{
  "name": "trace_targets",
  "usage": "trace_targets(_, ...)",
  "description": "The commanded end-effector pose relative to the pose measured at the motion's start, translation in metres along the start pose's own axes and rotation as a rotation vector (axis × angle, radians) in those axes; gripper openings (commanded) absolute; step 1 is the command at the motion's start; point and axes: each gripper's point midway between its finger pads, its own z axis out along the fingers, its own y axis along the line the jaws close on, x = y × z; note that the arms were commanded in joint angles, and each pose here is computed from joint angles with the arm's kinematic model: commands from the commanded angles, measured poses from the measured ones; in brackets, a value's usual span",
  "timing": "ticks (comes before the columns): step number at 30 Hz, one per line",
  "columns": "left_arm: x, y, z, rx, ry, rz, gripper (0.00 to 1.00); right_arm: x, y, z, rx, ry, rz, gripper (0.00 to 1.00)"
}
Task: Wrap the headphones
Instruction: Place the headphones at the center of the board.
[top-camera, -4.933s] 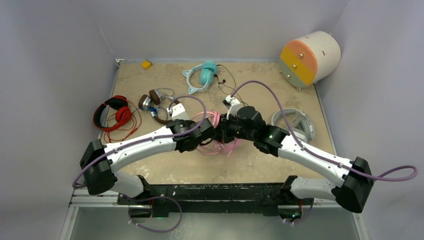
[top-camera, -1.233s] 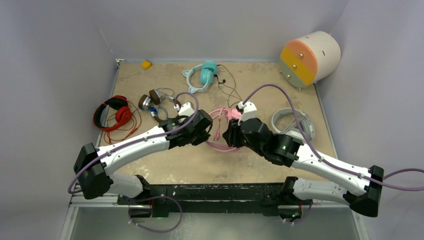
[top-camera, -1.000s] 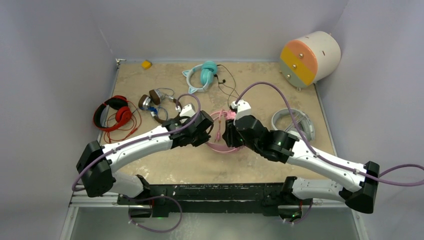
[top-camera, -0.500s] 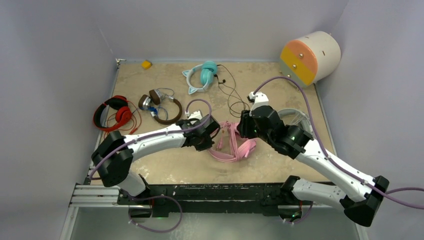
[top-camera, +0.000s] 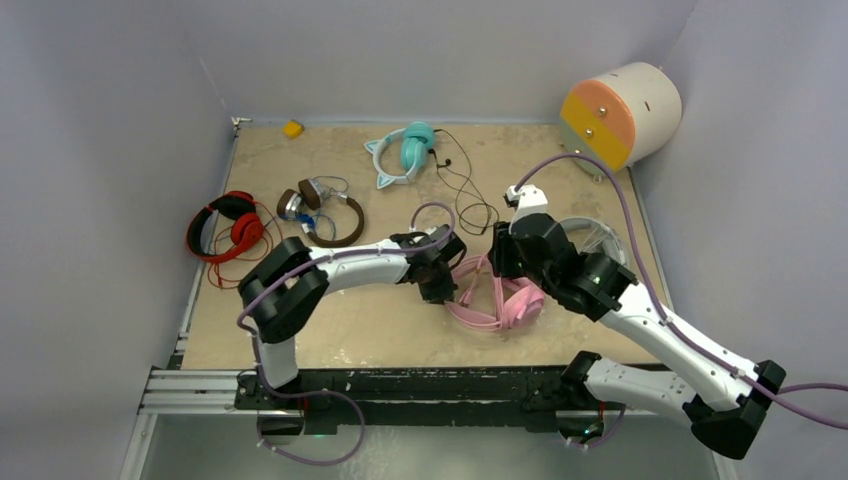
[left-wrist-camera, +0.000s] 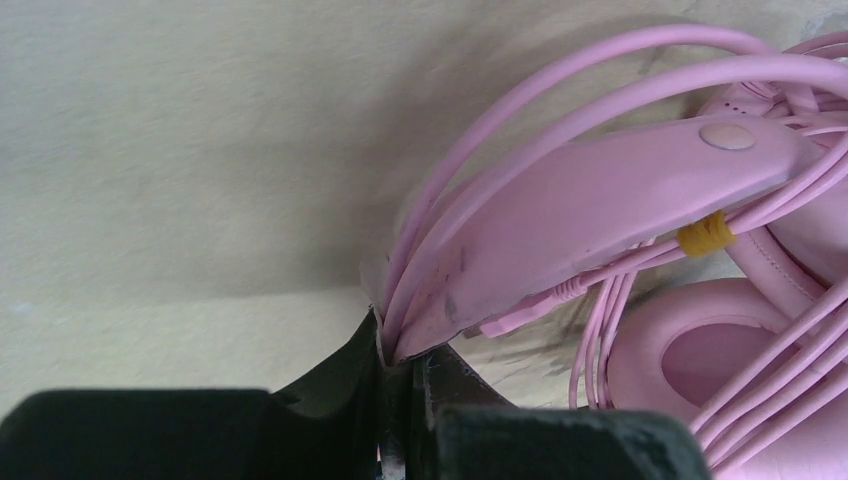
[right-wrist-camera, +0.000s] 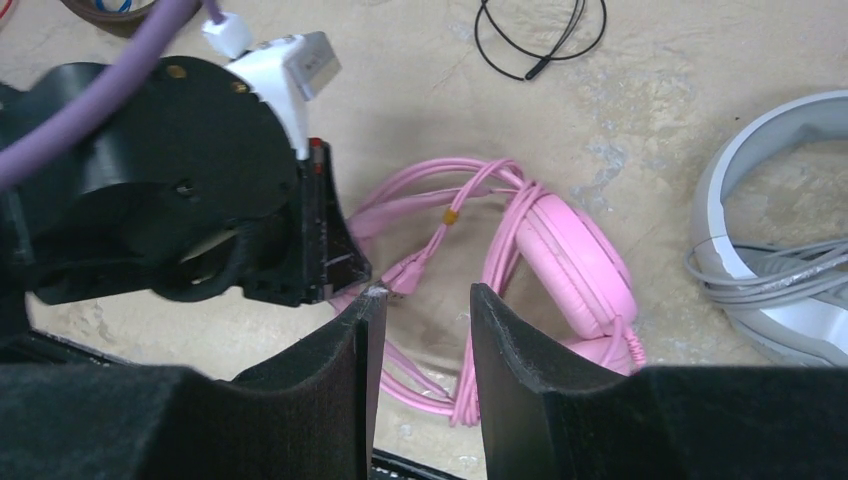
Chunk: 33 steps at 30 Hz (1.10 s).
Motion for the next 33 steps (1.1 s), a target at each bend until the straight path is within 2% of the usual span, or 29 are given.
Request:
trace_targets(1,-0.003,-0.081,-0.010,0.256,0.036,0.005,0.00,-0.018,-0.006,-0.011,0.019,-0.056,-0.004,0.40)
trace_targets(8,0.012,-0.132,0.007,0.346,0.090,0.037,0.14,-0.026,-0.013,-0.021,0.038,-0.092,0.000,0.40)
trace_targets(10,0.013,-0.140,0.009,0.371,0.104,0.024,0.23,-0.027,-0.016,-0.023,0.048,-0.096,-0.002,0.40)
trace_targets(14,0.010,-0.147,0.004,0.393,0.094,0.012,0.51,-0.028,-0.020,-0.027,0.060,-0.104,-0.012,0.40)
trace_targets(17,0.000,-0.136,-0.006,0.346,0.030,0.020,0.68,-0.028,-0.022,-0.029,0.063,-0.108,-0.018,0.40)
trace_targets(19,-0.008,-0.128,-0.019,0.327,-0.021,0.037,0.75,-0.027,-0.021,-0.031,0.050,-0.113,-0.021,0.41)
trace_targets(22,-0.016,-0.116,-0.038,0.315,-0.080,0.054,0.79,-0.027,-0.017,-0.035,0.007,-0.128,-0.030,0.42)
trace_targets(28,-0.040,-0.080,-0.085,0.308,-0.280,0.080,0.79,-0.024,-0.013,-0.048,-0.072,-0.180,0.000,0.44)
trace_targets(33,-0.059,-0.054,-0.129,0.318,-0.445,0.134,0.80,-0.013,-0.014,-0.046,-0.085,-0.169,0.011,0.45)
